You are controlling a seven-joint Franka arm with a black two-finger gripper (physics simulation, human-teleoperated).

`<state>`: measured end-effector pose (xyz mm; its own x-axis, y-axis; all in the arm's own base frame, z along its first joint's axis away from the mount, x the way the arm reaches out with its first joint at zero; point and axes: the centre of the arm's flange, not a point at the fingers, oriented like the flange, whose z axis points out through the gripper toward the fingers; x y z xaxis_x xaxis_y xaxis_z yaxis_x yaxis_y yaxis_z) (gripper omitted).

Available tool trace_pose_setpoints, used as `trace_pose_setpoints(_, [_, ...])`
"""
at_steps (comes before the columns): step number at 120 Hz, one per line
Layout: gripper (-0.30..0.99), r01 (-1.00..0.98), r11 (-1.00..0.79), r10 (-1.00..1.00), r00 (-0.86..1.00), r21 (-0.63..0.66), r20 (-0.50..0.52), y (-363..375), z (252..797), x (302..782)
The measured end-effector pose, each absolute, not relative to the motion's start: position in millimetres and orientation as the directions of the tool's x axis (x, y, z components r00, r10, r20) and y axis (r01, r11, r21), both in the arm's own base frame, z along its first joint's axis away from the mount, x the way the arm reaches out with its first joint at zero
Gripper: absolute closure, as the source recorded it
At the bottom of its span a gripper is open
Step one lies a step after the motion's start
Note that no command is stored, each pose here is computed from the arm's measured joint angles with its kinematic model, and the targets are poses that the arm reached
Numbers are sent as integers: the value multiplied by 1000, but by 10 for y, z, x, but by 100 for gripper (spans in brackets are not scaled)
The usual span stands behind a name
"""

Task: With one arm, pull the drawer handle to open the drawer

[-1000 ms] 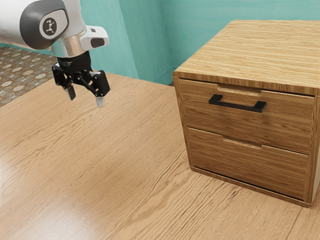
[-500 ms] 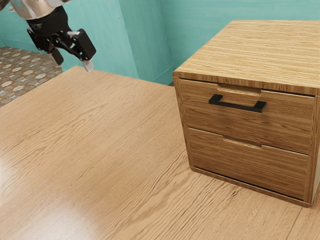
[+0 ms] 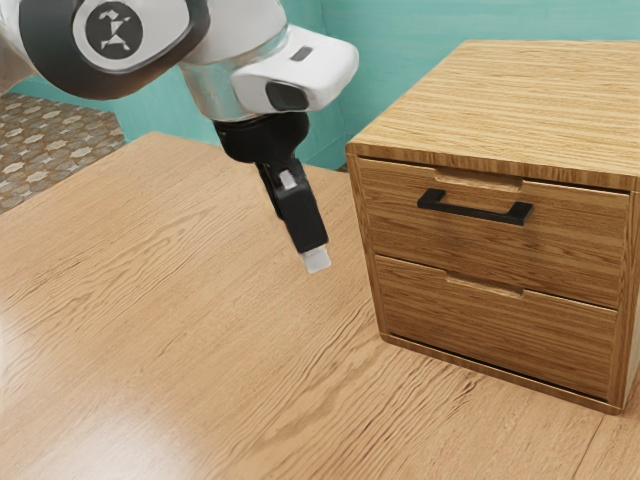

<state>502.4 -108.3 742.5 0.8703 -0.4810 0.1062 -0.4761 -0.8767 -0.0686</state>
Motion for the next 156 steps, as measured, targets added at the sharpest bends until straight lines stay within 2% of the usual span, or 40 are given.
trace_pose_setpoints(22, [0, -793, -607, -794, 607, -47, 17, -2101, 7021, 4894])
trace_pose_setpoints(31, [0, -873, -487, -874, 486, -31, 24, -2181, 6865, 4590])
trace_pose_setpoints(41, [0, -888, -459, -888, 456, -41, 65, -1762, 6778, 4502])
trace_pose_setpoints(52, [0, -923, -373, -924, 362, -89, 124, -1785, 6746, 4372])
trace_pose_setpoints(63, [0, -948, -301, -948, 286, -100, 141, -1848, 6615, 4232])
trace_pose_setpoints(92, [0, -968, -186, -979, 169, -166, 111, -1743, 6691, 4290])
trace_pose_setpoints(119, [0, -967, -98, -994, 84, -235, 67, -1890, 6858, 4623])
trace_pose_setpoints(136, [0, -963, -61, -996, 43, -262, 76, -1922, 6886, 4693])
trace_pose_setpoints(156, [0, -954, 5, -993, -41, -300, 113, -2096, 7004, 4565])
